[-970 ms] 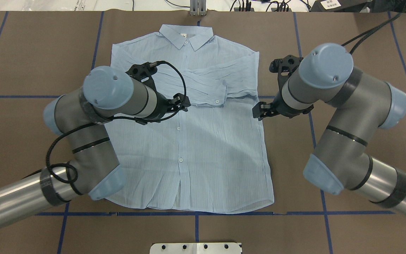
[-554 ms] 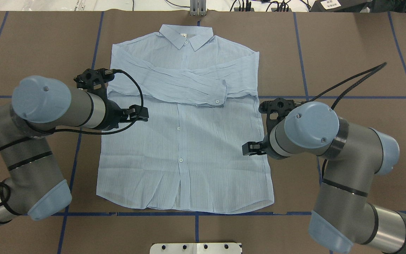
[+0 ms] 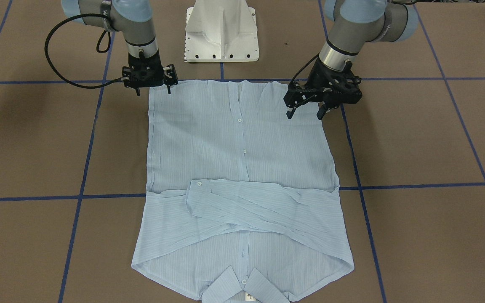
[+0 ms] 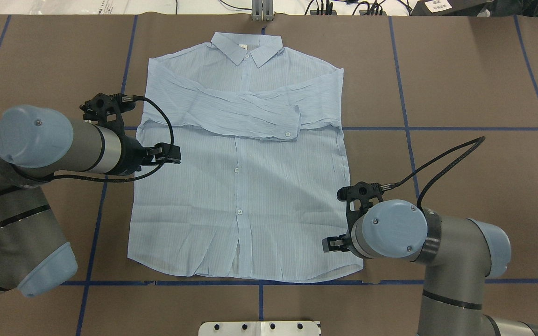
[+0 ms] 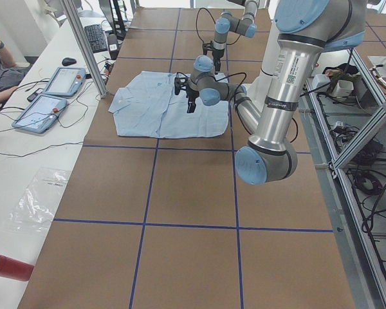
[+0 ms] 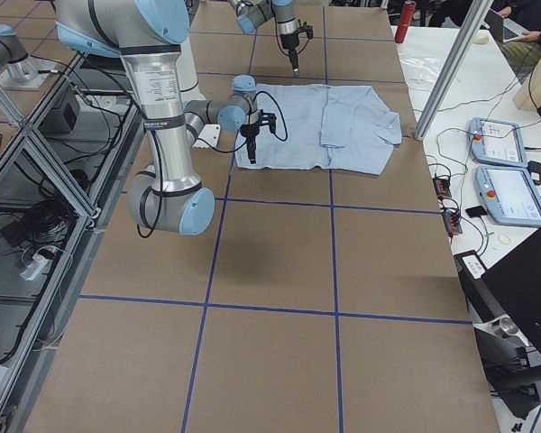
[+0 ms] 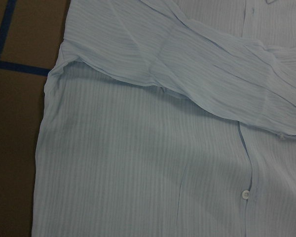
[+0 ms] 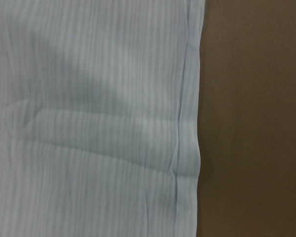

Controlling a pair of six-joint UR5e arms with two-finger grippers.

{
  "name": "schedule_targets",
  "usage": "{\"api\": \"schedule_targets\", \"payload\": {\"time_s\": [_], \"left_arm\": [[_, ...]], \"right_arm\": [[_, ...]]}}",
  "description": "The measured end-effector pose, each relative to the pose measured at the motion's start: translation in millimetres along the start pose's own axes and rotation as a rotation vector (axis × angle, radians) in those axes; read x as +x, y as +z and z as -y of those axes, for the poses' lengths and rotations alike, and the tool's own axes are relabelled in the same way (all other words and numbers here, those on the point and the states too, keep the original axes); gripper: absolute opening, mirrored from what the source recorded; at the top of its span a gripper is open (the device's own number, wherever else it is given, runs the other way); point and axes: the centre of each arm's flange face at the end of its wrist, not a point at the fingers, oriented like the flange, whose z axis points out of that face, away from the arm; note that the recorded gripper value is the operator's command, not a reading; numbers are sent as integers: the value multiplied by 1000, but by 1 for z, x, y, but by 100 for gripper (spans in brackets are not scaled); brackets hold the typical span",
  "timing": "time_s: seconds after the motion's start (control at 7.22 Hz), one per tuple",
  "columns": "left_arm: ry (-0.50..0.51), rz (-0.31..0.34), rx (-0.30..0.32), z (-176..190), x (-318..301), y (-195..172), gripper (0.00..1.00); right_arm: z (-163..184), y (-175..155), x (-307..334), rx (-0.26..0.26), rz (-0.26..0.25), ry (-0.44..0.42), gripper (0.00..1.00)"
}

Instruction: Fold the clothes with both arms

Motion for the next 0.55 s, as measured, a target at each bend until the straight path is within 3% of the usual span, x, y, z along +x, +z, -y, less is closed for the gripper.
{"api": "schedule_targets", "payload": {"time_s": [0.28,0.55], "left_arm": [[5,-18,7,-1,5,-8,99],[10,-37,11,-2,12,-16,99]], "right_arm": [[-13,14,-2,-25,-20,3,75],[-16,21,2,-39,-34,5,65]]}}
